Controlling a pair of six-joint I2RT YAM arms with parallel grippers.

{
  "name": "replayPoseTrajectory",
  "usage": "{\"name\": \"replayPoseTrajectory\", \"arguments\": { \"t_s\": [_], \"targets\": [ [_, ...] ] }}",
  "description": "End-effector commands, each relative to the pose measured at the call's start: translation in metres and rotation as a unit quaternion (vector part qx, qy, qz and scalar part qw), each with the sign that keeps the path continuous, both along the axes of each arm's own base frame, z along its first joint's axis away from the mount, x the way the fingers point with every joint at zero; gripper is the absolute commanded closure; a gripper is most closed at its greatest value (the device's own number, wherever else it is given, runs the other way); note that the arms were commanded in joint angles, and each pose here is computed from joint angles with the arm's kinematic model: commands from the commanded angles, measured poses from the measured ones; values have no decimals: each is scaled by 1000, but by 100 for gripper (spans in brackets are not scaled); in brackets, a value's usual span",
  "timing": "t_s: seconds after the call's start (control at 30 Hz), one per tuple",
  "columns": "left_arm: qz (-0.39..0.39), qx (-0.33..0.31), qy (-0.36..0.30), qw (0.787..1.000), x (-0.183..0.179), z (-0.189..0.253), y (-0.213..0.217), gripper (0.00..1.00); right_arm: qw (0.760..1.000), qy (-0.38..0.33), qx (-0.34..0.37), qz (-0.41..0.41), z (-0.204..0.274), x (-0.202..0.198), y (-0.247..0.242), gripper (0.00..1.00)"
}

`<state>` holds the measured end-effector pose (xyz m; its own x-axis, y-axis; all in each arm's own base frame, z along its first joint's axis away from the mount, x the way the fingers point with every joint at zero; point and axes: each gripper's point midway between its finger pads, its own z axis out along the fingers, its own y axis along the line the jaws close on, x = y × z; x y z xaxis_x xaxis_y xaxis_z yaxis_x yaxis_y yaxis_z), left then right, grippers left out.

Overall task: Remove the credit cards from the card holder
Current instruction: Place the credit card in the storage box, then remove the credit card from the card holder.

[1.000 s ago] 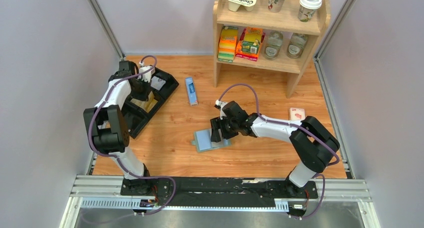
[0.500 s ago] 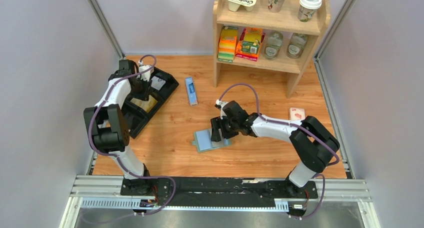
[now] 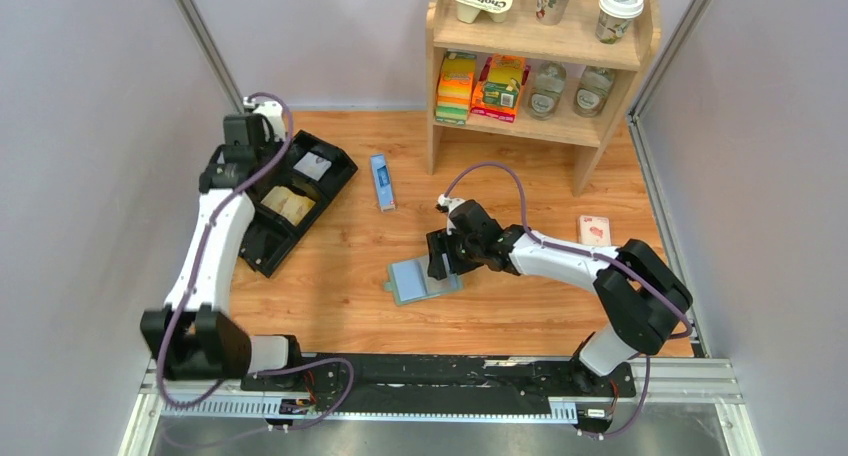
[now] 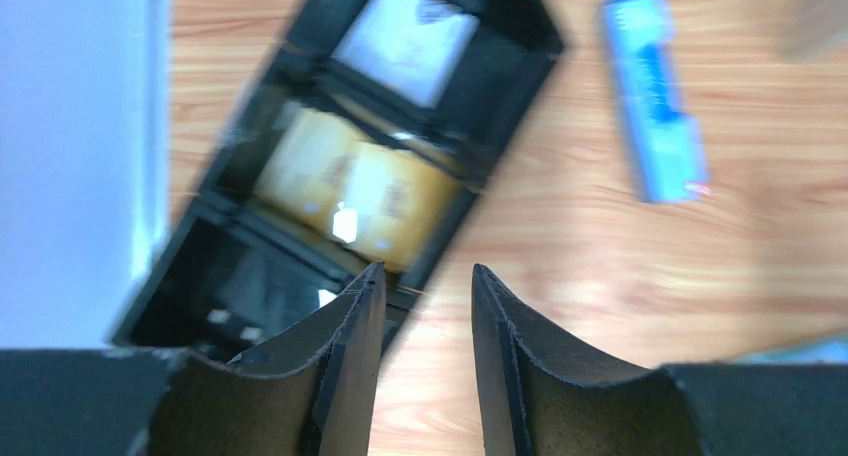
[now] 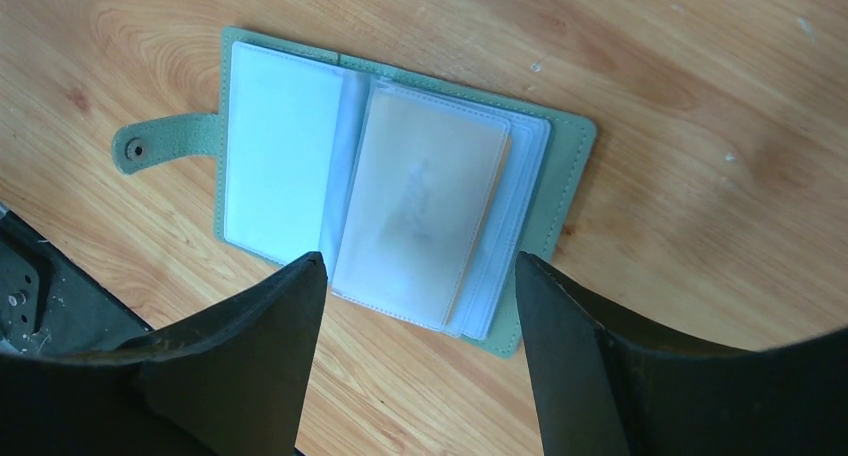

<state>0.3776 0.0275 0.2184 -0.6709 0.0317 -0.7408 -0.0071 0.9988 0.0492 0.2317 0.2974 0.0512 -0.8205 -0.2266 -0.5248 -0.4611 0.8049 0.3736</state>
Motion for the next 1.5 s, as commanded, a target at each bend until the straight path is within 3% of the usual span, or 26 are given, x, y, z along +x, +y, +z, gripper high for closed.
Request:
{"name": "replayPoseTrajectory", "arguments": {
  "t_s": [0.0,0.07,0.2,0.33,0.5,0.73,1.07,1.47],
  "targets": [
    [15,-82,-51,995,-52,18,-74,55,999,-38,-2,-31,24,16,-6,27],
    [28,-154,-54,986,-75,8,-104,55,998,-40,-5,-39,27,17,-8,27],
    [10,-217,-29,976,-117,-21,-148,55,999,-33,-11,-42,28,15,-11,28],
    [-18,-250,4,968,-146,-51,-183,55,998,-26,-18,-46,28,13,-14,35],
    [-49,-275,15,960,-157,-66,-222,55,999,-7,-16,-51,28,8,-13,44],
    [-78,-272,48,958,-159,-105,-261,55,998,20,-17,-52,25,5,-7,49],
    [-64,-241,107,963,-171,-168,-260,56,997,53,-17,-54,4,6,5,54],
    [-55,-223,152,961,-187,-199,-259,57,995,93,-8,-32,-17,-3,16,57]
  ]
}}
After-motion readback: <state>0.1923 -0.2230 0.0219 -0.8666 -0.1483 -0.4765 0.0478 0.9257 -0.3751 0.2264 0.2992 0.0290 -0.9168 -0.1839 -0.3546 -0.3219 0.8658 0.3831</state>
